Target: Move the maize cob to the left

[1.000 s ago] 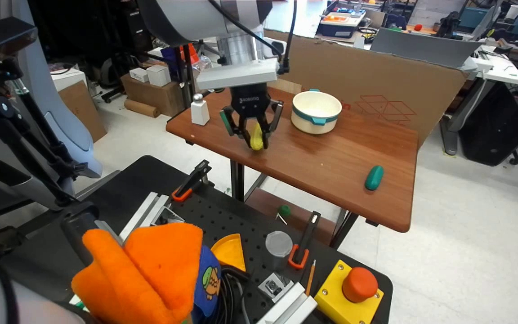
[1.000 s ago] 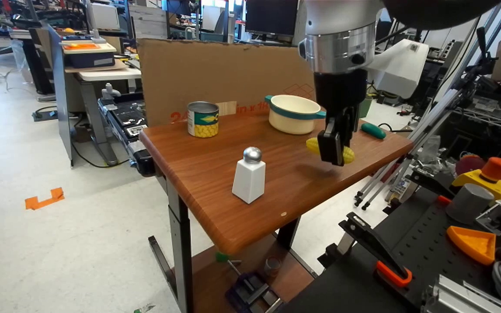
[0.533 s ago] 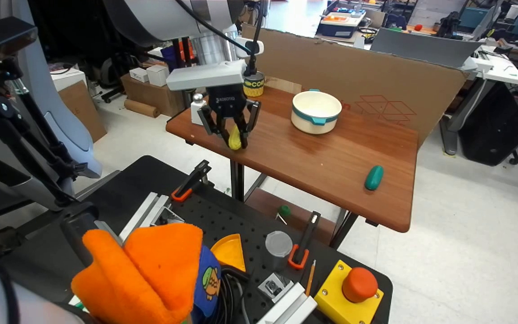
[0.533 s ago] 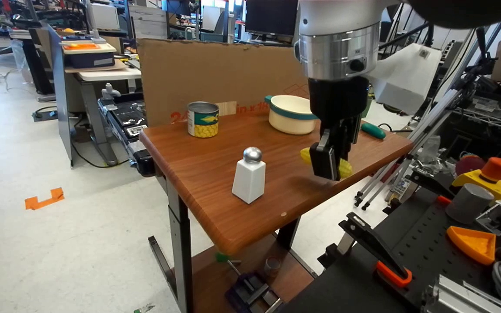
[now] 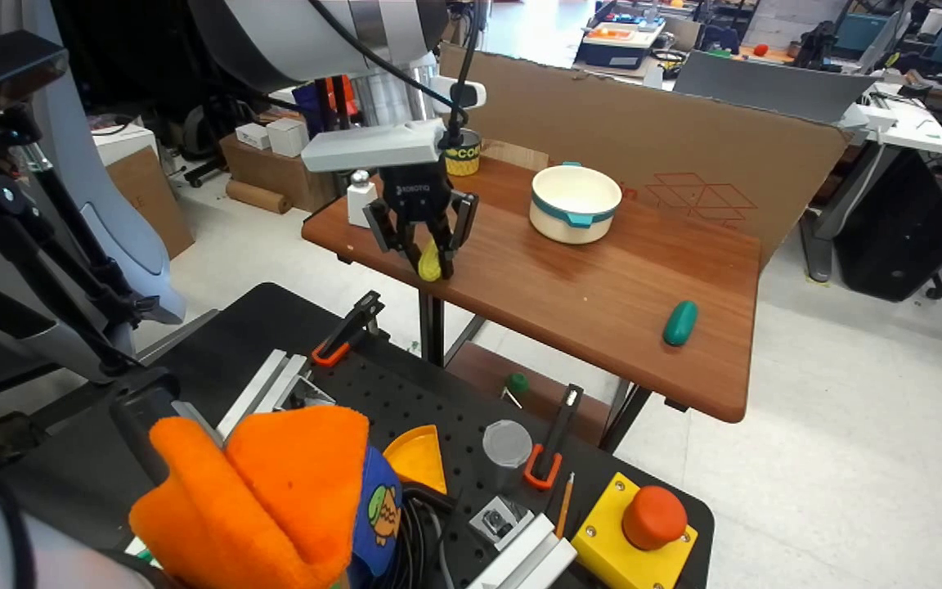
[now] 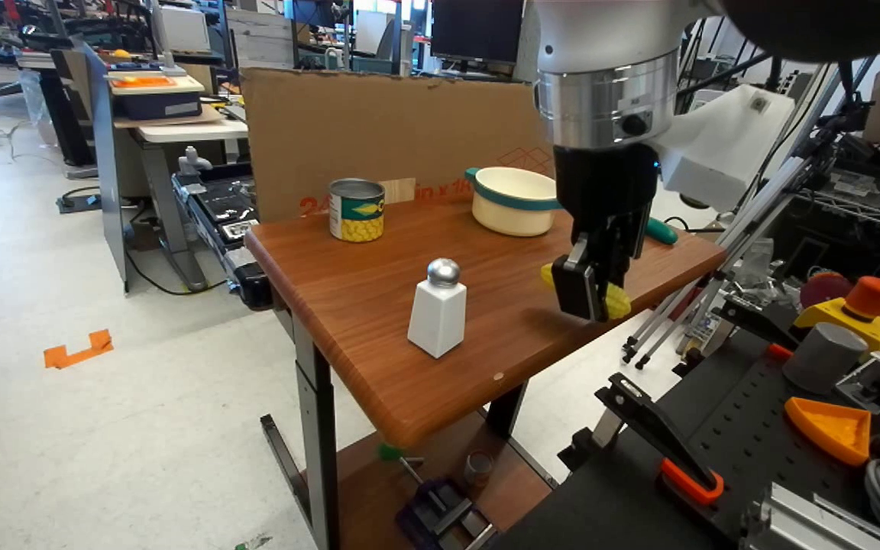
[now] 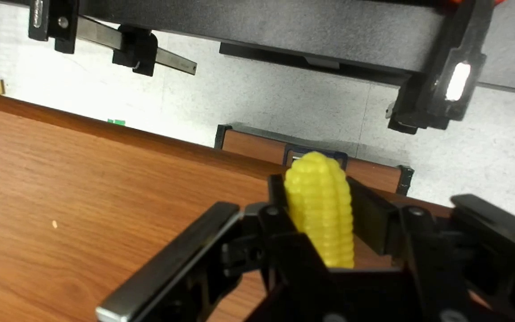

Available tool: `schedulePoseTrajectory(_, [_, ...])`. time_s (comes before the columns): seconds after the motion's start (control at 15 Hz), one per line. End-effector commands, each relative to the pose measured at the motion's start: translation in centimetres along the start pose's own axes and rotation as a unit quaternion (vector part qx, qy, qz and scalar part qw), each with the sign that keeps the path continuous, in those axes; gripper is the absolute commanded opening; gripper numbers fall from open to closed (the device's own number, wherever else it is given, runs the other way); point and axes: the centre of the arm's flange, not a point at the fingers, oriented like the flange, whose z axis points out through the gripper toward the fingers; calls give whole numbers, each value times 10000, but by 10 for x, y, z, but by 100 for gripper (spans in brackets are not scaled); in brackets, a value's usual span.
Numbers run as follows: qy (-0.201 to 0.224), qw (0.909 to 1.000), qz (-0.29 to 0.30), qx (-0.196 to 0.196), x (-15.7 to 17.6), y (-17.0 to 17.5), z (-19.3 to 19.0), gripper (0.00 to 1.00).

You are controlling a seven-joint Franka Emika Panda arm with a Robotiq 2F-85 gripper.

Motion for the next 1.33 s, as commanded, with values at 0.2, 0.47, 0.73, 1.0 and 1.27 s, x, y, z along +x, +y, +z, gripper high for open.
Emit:
schedulePoseTrajectory(0.2, [90,9995,302,-17,-8,5,-3,69])
schedulePoseTrajectory(0.47, [99,9990,436,-36,-8,7,-3,95])
schedulePoseTrajectory(0.73, [112,9986,519,5,-7,7,-3,100])
schedulePoseTrajectory(1.0, [-125,9951,924,326,-8,7,-3,100])
schedulePoseTrajectory(1.27, [-277,9928,1072,460,-1,4,2,100])
